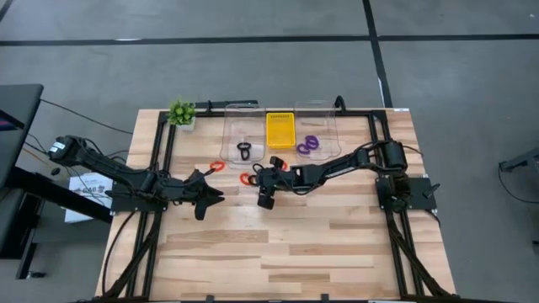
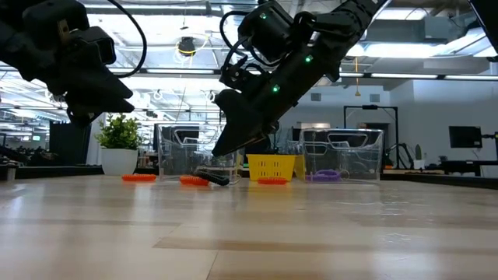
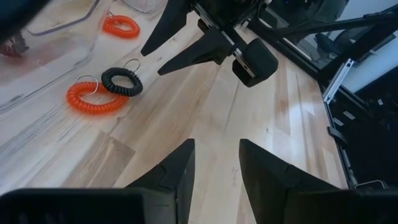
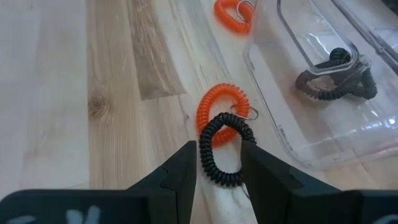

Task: Sort spring keychains
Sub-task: Put the black spring keychain into the left transparent bin

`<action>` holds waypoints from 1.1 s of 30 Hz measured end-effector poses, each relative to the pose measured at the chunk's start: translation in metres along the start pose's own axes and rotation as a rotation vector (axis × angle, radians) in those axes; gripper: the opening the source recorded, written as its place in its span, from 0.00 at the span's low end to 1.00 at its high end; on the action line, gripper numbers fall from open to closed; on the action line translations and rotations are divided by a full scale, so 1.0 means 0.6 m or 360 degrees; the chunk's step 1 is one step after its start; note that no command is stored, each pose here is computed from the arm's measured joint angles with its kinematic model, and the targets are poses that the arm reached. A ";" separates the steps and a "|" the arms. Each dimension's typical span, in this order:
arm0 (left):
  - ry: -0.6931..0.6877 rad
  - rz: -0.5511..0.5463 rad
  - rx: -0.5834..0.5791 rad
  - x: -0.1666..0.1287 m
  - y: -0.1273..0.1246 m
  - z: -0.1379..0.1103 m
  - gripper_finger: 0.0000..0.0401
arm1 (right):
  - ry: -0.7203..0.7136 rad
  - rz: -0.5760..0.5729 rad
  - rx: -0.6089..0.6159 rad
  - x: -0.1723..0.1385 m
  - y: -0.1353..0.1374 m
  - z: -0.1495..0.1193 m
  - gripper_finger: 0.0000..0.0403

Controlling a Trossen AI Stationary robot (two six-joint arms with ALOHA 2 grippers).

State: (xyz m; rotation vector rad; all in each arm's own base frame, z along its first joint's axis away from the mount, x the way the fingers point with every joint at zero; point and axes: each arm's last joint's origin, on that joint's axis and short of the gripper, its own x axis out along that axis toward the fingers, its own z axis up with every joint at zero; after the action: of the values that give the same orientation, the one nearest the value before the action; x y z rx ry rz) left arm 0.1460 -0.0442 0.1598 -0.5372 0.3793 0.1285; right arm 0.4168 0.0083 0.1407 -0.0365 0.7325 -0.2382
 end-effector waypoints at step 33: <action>0.0005 -0.0009 0.0004 0.006 -0.003 -0.002 0.30 | 0.0189 0.0069 0.0177 0.082 0.052 -0.038 0.22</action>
State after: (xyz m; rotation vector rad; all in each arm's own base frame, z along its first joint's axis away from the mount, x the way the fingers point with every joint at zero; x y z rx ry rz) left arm 0.1494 -0.0465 0.1584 -0.5361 0.3810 0.1217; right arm 0.4434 0.0282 0.0877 0.1002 0.8365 -0.2407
